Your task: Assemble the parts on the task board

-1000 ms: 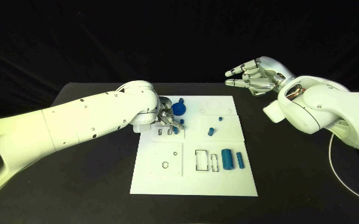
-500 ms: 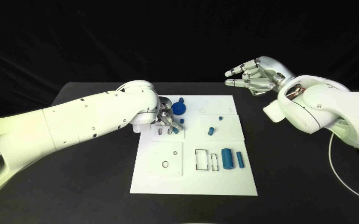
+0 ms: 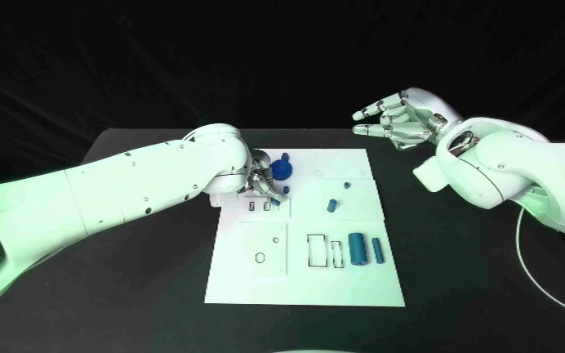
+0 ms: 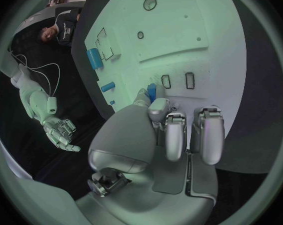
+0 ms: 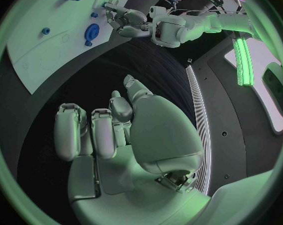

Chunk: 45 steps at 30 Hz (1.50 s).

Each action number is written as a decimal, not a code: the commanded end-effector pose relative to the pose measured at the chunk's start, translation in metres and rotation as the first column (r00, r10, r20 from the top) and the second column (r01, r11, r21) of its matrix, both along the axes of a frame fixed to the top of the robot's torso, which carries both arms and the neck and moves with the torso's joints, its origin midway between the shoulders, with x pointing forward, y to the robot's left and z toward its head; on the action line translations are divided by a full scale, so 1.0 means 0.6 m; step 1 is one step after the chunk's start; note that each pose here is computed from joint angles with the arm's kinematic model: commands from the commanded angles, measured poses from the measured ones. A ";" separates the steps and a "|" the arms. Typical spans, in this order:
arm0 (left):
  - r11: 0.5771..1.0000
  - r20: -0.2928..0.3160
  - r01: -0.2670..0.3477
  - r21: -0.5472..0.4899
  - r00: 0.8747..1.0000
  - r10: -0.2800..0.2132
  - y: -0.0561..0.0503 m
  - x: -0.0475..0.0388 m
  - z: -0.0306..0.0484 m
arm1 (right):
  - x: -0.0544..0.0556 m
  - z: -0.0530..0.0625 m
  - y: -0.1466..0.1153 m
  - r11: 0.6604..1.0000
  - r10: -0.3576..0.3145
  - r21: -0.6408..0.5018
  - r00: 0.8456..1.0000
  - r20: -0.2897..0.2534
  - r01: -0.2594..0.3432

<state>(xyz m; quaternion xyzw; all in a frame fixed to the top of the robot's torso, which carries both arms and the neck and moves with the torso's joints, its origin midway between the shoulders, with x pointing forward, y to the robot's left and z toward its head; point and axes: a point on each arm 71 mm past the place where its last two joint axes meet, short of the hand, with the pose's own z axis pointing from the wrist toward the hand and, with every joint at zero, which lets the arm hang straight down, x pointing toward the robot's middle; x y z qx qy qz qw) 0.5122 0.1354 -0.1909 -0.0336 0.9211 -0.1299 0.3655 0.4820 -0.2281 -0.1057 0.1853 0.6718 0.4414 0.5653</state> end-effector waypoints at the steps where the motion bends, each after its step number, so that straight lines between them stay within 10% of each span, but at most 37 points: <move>1: 0.999 -0.013 -0.028 -0.046 1.000 0.028 0.001 -0.001 -0.002 | 0.000 -0.002 0.004 1.000 0.021 -0.013 1.000 -0.007 -0.021; 17: 0.991 0.024 -0.096 -0.089 0.995 0.098 0.041 -0.012 0.001 | 0.003 -0.007 0.007 1.000 0.028 -0.012 0.999 -0.015 -0.029; 45: 0.999 0.038 -0.020 0.029 0.999 0.019 0.045 -0.033 -0.030 | 0.003 -0.011 0.008 0.999 0.038 -0.014 0.999 -0.026 -0.039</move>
